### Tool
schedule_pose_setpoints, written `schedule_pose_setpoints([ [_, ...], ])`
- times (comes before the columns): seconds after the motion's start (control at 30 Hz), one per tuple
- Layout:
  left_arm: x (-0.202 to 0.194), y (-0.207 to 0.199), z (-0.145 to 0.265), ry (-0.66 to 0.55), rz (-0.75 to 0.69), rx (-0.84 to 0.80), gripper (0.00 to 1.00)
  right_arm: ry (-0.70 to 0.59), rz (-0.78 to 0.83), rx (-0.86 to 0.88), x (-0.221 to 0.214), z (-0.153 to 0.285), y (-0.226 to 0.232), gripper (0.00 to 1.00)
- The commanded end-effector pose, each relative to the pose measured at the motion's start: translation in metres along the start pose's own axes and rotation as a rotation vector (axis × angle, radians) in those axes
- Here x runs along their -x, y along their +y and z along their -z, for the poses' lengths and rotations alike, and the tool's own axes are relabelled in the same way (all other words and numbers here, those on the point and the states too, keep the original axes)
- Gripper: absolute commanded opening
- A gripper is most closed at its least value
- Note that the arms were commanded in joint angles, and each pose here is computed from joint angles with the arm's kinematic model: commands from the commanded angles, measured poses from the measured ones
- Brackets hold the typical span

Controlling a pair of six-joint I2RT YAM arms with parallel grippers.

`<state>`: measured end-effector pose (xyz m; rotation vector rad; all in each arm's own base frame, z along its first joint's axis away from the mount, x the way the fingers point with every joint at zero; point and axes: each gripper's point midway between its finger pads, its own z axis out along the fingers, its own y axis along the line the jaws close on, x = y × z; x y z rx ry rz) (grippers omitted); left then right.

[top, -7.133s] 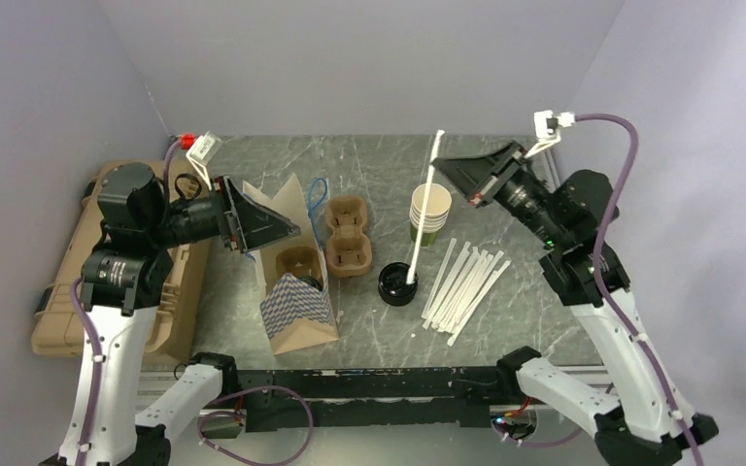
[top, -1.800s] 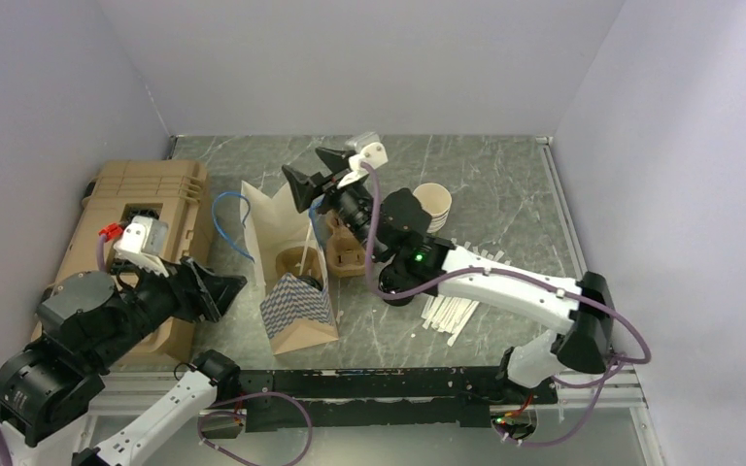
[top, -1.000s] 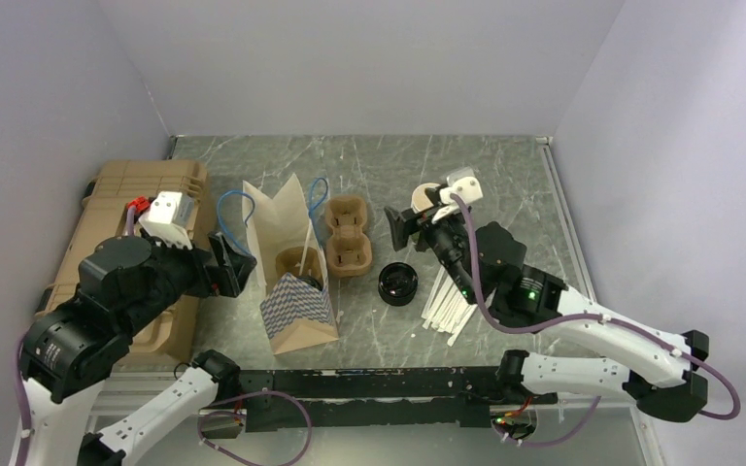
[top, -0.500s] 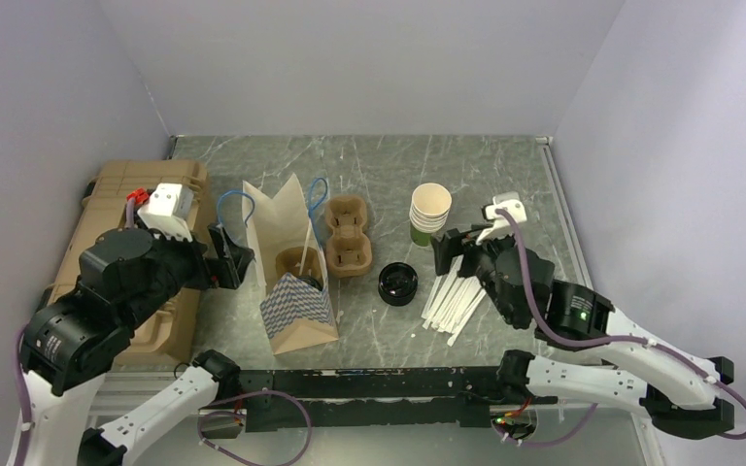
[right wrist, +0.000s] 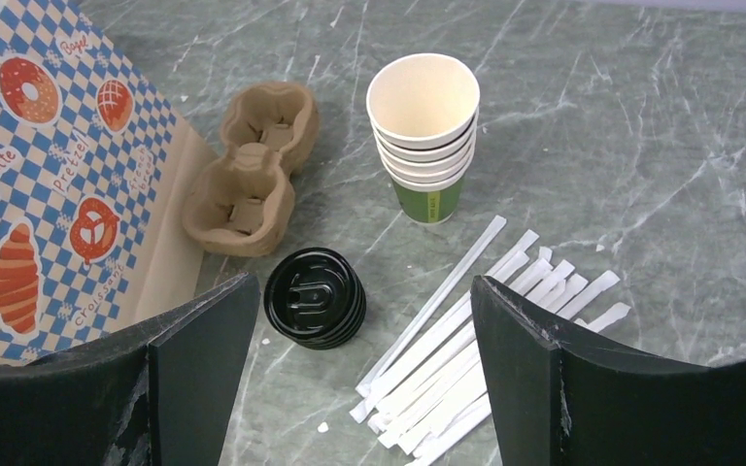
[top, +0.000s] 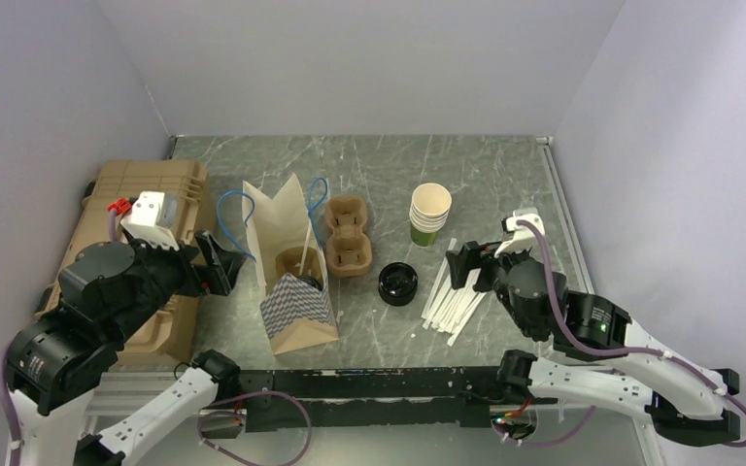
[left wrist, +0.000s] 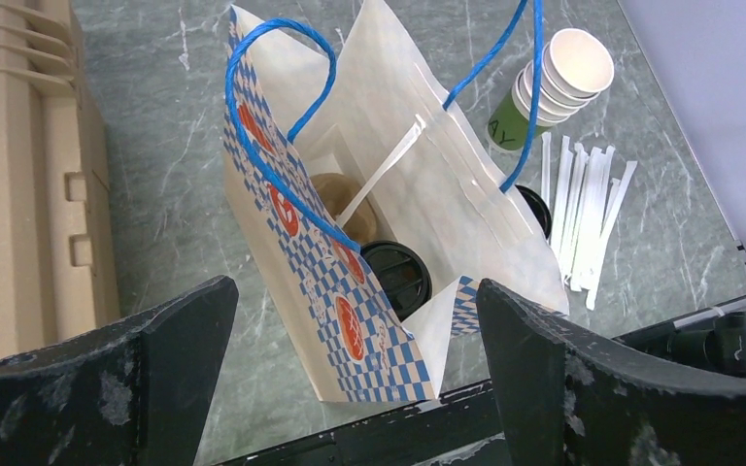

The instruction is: Pack the takeout coffee

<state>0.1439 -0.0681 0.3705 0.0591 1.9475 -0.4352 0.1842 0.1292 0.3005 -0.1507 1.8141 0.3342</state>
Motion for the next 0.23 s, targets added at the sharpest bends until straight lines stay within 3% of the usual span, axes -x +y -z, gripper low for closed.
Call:
schedule_pose_setpoints([
  [0.0, 0.011, -0.007, 0.006, -0.05, 0.021, -0.039, 0.99, 0.017, -0.006, -0.009, -0.002, -0.002, 0.002, 0.84],
  [0.07, 0.007, -0.02, 0.005, -0.02, -0.03, -0.115, 0.98, 0.024, -0.003, -0.007, -0.004, -0.003, 0.004, 0.84],
  [0.2, -0.006, 0.003, -0.006, 0.066, -0.028, 0.033, 0.99, 0.035, -0.004, 0.0, -0.007, -0.005, 0.007, 0.85],
])
